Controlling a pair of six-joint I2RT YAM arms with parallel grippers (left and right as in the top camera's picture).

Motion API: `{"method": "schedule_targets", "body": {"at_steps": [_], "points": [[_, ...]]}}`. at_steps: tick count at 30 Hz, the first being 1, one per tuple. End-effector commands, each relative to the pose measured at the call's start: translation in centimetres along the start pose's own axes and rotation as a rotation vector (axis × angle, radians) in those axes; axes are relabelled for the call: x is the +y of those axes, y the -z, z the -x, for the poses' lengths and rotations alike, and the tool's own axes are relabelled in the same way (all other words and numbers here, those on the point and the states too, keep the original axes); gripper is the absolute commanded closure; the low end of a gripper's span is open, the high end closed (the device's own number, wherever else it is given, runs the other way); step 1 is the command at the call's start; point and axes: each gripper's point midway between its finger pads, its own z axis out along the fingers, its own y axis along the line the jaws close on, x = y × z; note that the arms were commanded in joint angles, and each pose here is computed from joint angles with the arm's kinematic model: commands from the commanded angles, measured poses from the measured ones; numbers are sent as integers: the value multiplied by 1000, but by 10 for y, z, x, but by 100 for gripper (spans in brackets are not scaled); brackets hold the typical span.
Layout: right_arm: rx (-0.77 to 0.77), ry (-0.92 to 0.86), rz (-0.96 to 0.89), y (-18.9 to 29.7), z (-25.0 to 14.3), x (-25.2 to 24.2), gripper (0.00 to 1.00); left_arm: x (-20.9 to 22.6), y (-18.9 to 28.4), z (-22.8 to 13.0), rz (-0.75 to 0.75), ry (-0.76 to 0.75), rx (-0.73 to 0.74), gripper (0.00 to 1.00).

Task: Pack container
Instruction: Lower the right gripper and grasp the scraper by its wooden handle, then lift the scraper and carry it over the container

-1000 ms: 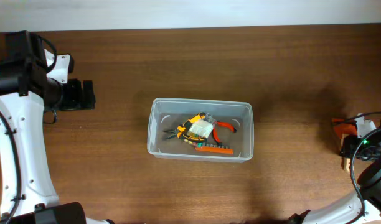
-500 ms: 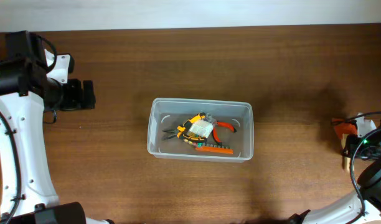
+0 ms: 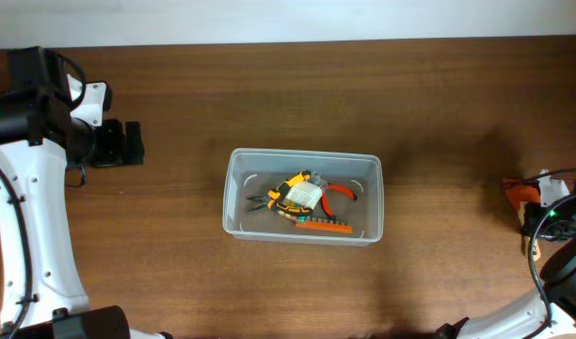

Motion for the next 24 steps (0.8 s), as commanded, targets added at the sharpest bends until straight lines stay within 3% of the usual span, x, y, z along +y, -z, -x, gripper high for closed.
{"method": "schedule_targets", "body": {"at_steps": [1, 7, 14, 24], "points": [[29, 1, 6, -9, -7, 4, 85, -2, 1, 3, -10, 10, -9, 1], [6, -2, -10, 0, 3, -2, 85, -2, 1, 3, -10, 11, -9, 1], [-76, 48, -47, 35, 43, 0, 89, -2, 1, 3, -10, 10, -9, 1], [-178, 281, -81, 102, 120, 68, 89, -2, 1, 3, -10, 10, -9, 1]]}}
